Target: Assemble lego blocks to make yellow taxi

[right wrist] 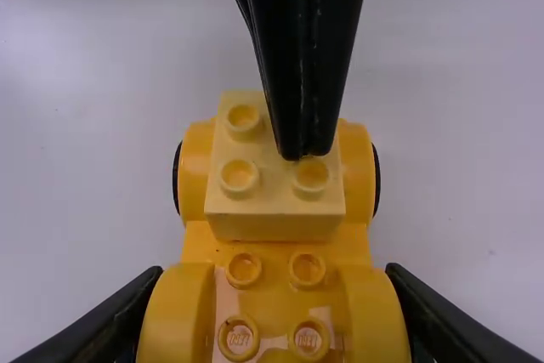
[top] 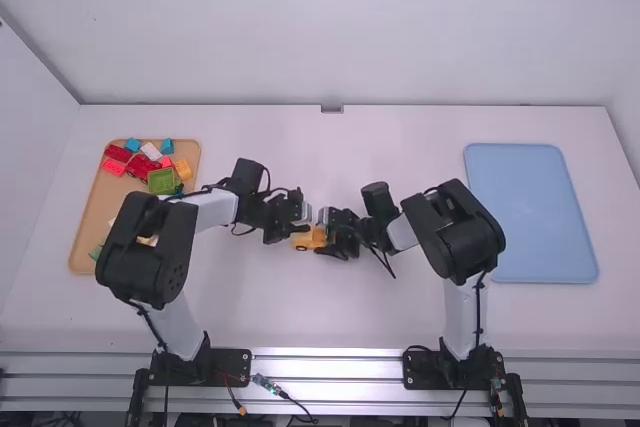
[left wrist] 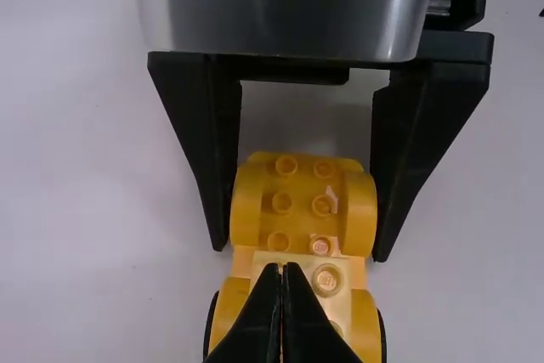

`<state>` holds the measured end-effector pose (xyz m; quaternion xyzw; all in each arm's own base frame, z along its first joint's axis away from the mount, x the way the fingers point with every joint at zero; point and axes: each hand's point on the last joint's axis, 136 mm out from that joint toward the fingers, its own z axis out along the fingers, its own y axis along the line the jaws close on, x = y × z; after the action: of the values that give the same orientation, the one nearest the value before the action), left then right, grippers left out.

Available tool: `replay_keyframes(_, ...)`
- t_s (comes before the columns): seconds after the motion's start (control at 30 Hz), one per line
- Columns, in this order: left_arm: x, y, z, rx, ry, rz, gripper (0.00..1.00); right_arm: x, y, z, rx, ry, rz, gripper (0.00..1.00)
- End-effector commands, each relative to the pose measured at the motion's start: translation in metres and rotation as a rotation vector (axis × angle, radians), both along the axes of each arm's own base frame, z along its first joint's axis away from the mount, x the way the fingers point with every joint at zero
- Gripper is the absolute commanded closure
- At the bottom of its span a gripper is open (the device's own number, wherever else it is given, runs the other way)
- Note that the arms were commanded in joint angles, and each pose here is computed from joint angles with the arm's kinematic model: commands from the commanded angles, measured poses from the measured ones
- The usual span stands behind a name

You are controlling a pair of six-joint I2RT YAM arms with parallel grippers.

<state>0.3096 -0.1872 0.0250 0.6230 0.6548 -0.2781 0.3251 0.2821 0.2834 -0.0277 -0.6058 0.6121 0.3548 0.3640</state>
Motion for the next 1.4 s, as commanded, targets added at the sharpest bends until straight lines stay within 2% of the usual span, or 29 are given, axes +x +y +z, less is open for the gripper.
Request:
replay_keyframes(0.0, -0.006, 0.010, -0.020, 0.097, 0.040, 0.023, 0.98, 0.003, -0.004, -0.007, -0.022, 0.015, -0.024, 0.36)
replay_keyframes(0.4, -0.009, 0.034, -0.040, 0.269, 0.067, 0.066, 0.98, 0.008, -0.005, -0.005, -0.019, 0.017, -0.034, 0.36)
replay_keyframes(0.67, -0.029, 0.030, -0.038, 0.241, 0.065, -0.057, 0.98, 0.011, -0.003, -0.002, -0.014, 0.018, -0.035, 0.36)
replay_keyframes(1.1, -0.025, 0.029, -0.039, 0.248, 0.070, -0.026, 0.98, 0.011, -0.003, -0.003, -0.017, 0.017, -0.037, 0.36)
replay_keyframes(1.37, -0.030, 0.023, -0.039, 0.254, 0.067, -0.055, 0.98, 0.010, -0.004, -0.005, -0.025, 0.018, -0.040, 0.23)
